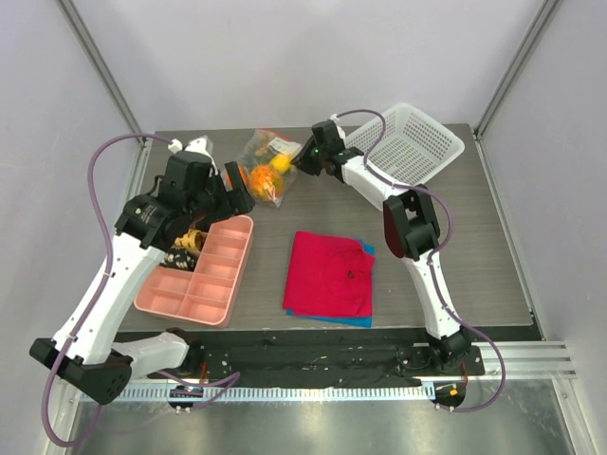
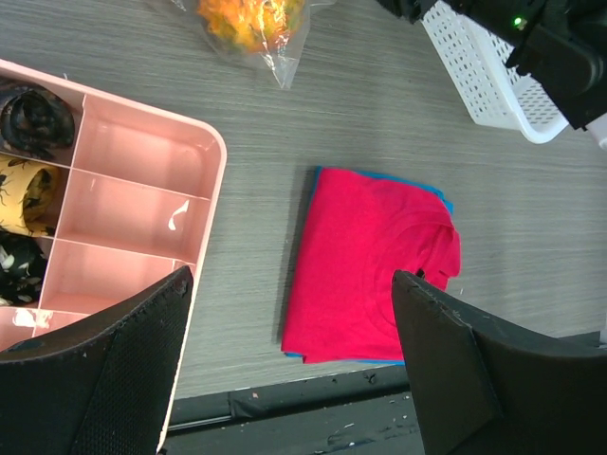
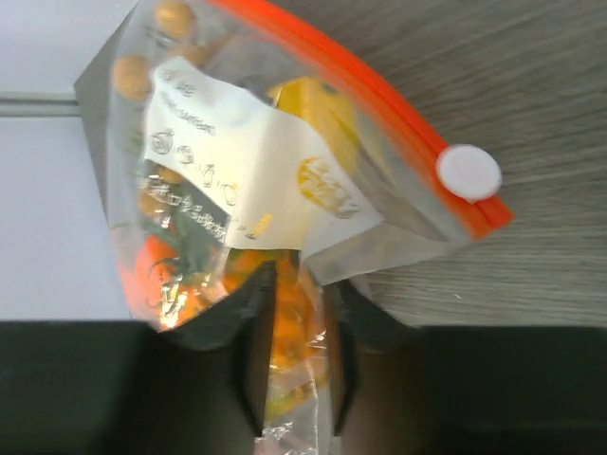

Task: Open the zip-top bag and remove the fake food

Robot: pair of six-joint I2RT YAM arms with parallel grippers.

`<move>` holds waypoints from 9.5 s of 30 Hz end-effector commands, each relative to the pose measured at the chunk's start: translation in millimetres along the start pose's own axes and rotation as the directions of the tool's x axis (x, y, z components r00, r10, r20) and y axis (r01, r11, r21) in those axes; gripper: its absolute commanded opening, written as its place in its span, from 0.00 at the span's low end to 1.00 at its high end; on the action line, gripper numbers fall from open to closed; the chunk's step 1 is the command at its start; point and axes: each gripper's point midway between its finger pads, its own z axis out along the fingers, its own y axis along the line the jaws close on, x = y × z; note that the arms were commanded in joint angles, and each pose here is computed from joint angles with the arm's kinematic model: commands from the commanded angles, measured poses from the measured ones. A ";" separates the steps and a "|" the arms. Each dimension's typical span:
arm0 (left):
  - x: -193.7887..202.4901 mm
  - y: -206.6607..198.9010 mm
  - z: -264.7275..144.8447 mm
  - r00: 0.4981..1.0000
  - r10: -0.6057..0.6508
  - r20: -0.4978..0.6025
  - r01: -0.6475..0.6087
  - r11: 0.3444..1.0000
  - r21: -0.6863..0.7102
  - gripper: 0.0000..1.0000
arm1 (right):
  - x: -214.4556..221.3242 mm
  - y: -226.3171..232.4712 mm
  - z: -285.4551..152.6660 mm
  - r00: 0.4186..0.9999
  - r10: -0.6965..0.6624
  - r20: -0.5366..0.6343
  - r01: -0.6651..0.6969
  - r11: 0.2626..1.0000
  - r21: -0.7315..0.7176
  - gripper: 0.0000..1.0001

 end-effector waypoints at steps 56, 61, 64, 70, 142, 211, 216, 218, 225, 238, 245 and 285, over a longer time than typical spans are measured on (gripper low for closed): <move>-130.2 -25.8 28.4 0.942 -0.003 0.335 -0.128 0.920 0.369 0.78 | -1.0 168.6 -176.0 0.704 -0.698 0.129 0.541 0.410 -0.734 0.01; -123.7 -35.9 64.3 0.959 0.113 0.259 -0.237 0.822 0.517 0.85 | 18.3 164.2 -176.8 0.633 -0.754 0.175 0.576 0.308 -0.757 0.01; -111.2 -31.0 91.3 0.978 0.150 0.145 -0.208 0.749 0.629 0.87 | 36.2 159.6 -182.2 0.584 -0.787 0.199 0.593 0.246 -0.766 0.01; -154.1 -2.2 90.3 0.980 -0.010 0.198 -0.139 0.677 0.722 0.83 | 47.7 157.1 -210.5 0.523 -0.816 0.247 0.590 0.138 -0.796 0.01; -118.4 -52.7 93.7 0.993 -0.003 0.121 -0.098 0.573 0.813 0.76 | 16.2 176.4 -200.0 0.749 -0.630 0.207 0.428 0.221 -0.877 0.01; -37.5 10.0 142.1 0.994 -0.064 -0.085 0.093 0.913 0.397 0.00 | -92.9 169.6 -164.9 0.949 -0.258 0.179 0.297 0.549 -0.781 0.01; 6.5 27.5 103.1 0.996 -0.084 -0.040 0.092 0.936 0.339 0.00 | -93.0 165.9 -143.3 0.946 -0.275 0.172 0.296 0.517 -0.803 0.01; 30.7 34.4 99.1 0.994 -0.084 -0.077 0.104 0.941 0.321 0.00 | -95.0 167.0 -142.7 0.945 -0.273 0.181 0.301 0.506 -0.808 0.01; 66.1 24.7 76.0 0.992 -0.083 -0.097 0.114 0.913 0.392 0.04 | -80.4 169.2 -153.9 0.930 -0.308 0.201 0.313 0.377 -0.872 0.01; -47.6 0.9 59.9 0.990 0.039 0.133 -0.083 0.936 0.342 0.54 | -35.8 168.8 -206.6 0.859 -0.435 0.268 0.319 0.048 -0.946 0.01; -92.2 -21.7 81.9 0.961 0.203 0.185 -0.265 0.866 0.423 0.33 | -28.9 168.8 -210.2 0.849 -0.463 0.256 0.306 0.035 -0.951 0.01; -84.1 40.8 125.6 0.552 -0.827 0.101 0.820 0.561 0.111 0.59 | -31.4 169.9 -204.1 0.831 -0.489 0.266 0.374 0.136 -0.918 0.01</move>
